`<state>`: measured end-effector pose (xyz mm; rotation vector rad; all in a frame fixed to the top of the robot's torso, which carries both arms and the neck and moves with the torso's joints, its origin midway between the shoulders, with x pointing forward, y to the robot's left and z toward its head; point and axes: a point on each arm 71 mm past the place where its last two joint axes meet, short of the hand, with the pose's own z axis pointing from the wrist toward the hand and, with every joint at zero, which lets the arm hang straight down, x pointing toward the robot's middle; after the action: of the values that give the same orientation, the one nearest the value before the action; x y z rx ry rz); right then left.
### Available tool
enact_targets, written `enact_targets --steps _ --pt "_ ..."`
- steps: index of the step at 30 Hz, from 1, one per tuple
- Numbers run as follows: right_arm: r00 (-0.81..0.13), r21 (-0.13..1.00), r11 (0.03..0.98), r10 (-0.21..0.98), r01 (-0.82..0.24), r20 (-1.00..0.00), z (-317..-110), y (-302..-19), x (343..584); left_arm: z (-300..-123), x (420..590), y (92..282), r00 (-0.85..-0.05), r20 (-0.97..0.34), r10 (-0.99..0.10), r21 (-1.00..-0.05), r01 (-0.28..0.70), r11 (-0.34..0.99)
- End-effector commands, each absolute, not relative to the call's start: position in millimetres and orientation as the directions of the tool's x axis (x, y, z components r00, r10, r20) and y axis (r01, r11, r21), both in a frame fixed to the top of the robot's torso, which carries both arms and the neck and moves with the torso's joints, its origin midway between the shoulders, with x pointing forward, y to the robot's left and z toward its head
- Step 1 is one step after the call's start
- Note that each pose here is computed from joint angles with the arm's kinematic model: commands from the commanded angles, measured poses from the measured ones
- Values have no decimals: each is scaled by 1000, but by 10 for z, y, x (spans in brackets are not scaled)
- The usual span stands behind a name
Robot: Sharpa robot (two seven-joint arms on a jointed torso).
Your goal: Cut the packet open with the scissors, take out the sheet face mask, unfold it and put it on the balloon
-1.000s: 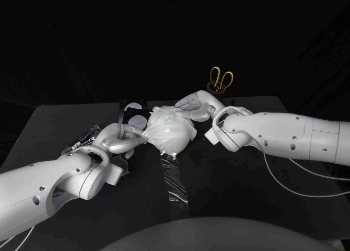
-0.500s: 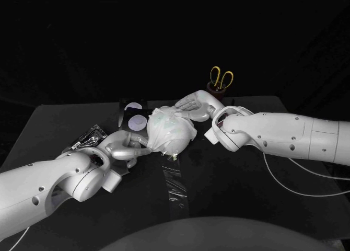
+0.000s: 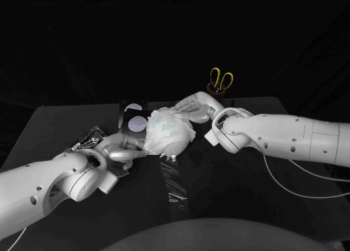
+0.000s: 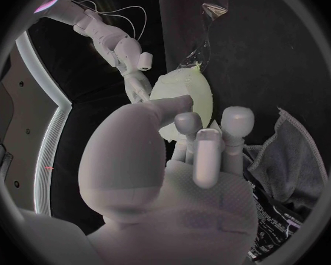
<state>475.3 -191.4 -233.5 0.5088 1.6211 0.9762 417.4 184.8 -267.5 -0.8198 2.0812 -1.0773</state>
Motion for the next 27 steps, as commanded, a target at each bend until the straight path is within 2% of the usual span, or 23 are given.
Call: enact_targets --steps 1,9,15,27 --pt "-300 816 553 759 -169 -577 -2352 -1908 4723 -2684 4170 1848 -596 -242 -766 -851 -248 462" --pt "-248 864 462 829 -201 -502 -2275 -1948 4687 -2690 4157 1825 -616 -220 -756 -852 -256 457" --pt "-228 897 393 872 -205 -434 -2223 -2015 4622 -2682 4166 1824 -600 -199 -775 -863 -266 429" --pt "-165 921 351 912 -167 -377 -2164 -2297 4515 -2649 4201 1805 -552 -151 -820 -899 -269 346"
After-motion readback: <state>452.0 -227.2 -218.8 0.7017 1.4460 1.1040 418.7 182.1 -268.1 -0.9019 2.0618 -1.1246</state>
